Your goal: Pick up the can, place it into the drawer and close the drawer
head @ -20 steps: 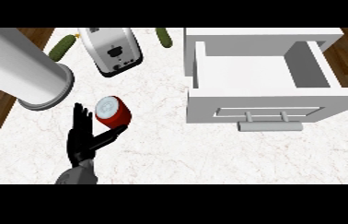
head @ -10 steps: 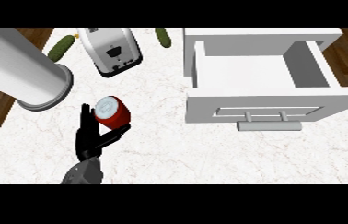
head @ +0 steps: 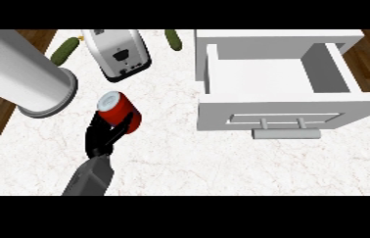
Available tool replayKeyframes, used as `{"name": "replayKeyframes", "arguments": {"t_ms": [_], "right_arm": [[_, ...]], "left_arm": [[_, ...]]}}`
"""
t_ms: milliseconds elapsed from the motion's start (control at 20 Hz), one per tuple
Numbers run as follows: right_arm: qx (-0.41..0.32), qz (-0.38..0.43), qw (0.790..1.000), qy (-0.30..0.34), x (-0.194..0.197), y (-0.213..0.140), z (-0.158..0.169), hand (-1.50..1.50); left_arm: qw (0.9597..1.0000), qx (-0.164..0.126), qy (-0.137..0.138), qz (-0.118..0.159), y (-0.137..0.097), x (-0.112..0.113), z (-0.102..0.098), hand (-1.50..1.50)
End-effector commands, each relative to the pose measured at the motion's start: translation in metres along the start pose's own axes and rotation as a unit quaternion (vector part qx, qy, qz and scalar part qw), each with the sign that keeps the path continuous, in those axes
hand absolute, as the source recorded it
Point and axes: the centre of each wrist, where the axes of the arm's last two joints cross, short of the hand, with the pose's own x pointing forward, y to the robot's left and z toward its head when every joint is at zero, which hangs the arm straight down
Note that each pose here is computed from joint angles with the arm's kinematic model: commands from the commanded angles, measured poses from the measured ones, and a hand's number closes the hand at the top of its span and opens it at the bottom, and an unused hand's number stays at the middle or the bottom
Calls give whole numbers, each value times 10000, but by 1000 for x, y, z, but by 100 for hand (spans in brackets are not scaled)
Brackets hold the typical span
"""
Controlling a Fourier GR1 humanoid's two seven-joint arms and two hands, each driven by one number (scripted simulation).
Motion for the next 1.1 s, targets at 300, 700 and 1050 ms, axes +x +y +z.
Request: {"name": "replayKeyframes", "arguments": {"t_ms": [300, 700, 1050], "right_arm": [[14, -33, 10000, 49, 20, 7, 6, -150], [-13, -60, 10000, 58, 1, 8, 13, -150], [-162, -125, 9998, -23, 6, 15, 16, -150]], "left_arm": [[9954, -879, -301, 220, -31, 38, -23, 150], [9835, -1746, -427, 195, -35, 38, -13, 150], [9731, -2257, -425, 162, -70, 94, 2, 150]]}}
